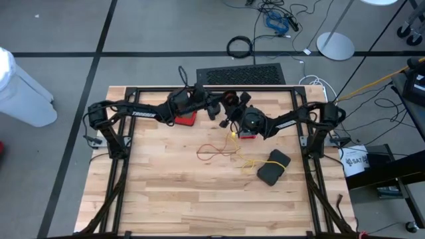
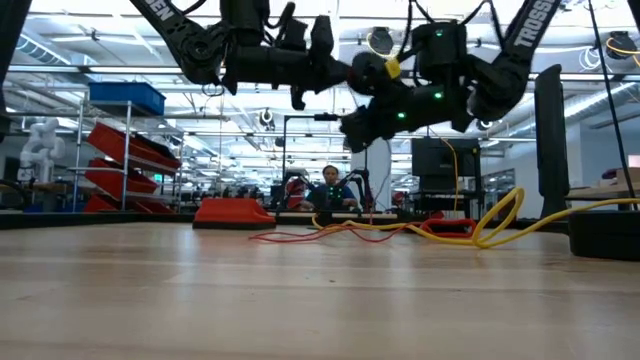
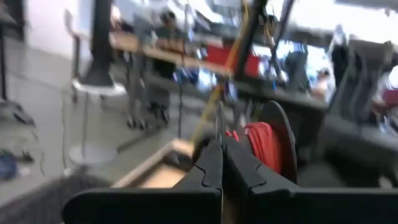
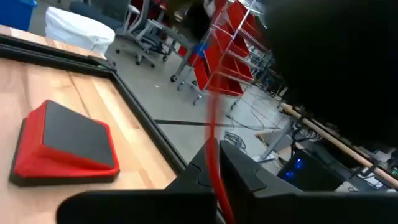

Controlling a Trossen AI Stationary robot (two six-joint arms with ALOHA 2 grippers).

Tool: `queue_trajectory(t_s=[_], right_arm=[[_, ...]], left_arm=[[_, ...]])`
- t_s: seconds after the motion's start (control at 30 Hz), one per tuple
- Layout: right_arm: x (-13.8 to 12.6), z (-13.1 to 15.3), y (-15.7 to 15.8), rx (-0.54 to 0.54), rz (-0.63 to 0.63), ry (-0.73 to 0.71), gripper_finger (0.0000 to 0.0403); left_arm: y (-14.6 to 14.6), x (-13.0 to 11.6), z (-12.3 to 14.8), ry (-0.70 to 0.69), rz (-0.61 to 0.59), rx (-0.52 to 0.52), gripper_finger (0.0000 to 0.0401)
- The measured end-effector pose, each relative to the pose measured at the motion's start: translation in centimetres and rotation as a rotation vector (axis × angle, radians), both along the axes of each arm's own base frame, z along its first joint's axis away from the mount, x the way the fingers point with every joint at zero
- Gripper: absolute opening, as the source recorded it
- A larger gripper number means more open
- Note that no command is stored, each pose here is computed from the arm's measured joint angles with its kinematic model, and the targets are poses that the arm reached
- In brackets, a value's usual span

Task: Coil cords
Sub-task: Coil the red wire onto spool

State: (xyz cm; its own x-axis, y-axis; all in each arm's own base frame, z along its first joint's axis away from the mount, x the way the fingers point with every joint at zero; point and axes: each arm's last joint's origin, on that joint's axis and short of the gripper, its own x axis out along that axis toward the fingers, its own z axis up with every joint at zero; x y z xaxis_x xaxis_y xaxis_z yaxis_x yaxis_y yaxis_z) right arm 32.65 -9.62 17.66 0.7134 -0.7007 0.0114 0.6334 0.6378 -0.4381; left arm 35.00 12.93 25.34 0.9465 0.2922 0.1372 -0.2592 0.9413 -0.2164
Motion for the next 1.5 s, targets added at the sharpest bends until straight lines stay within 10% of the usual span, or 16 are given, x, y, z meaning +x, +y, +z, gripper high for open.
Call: queue_trajectory(t_s=[0.43, 0.87, 1.5], right_arm=[[-5.1, -3.3, 0.0, 0.179, 0.169, 0.037, 0.0024], [-5.2, -4.1, 0.6, 0.311, 0.465, 0.067, 0.0063], [-5.5, -5.1, 1.1, 0.468, 0.566, 0.163, 0.008]], left_arm=[[0.9, -2.5, -1.9, 0.184, -0.081, 0.057, 0.0001], [-0.2, -3.9, -5.2, 0.281, -0.158, 0.029, 0.0005], [-0.9, -4.2, -6.0, 0.297, -0.284, 0.021, 0.0008]])
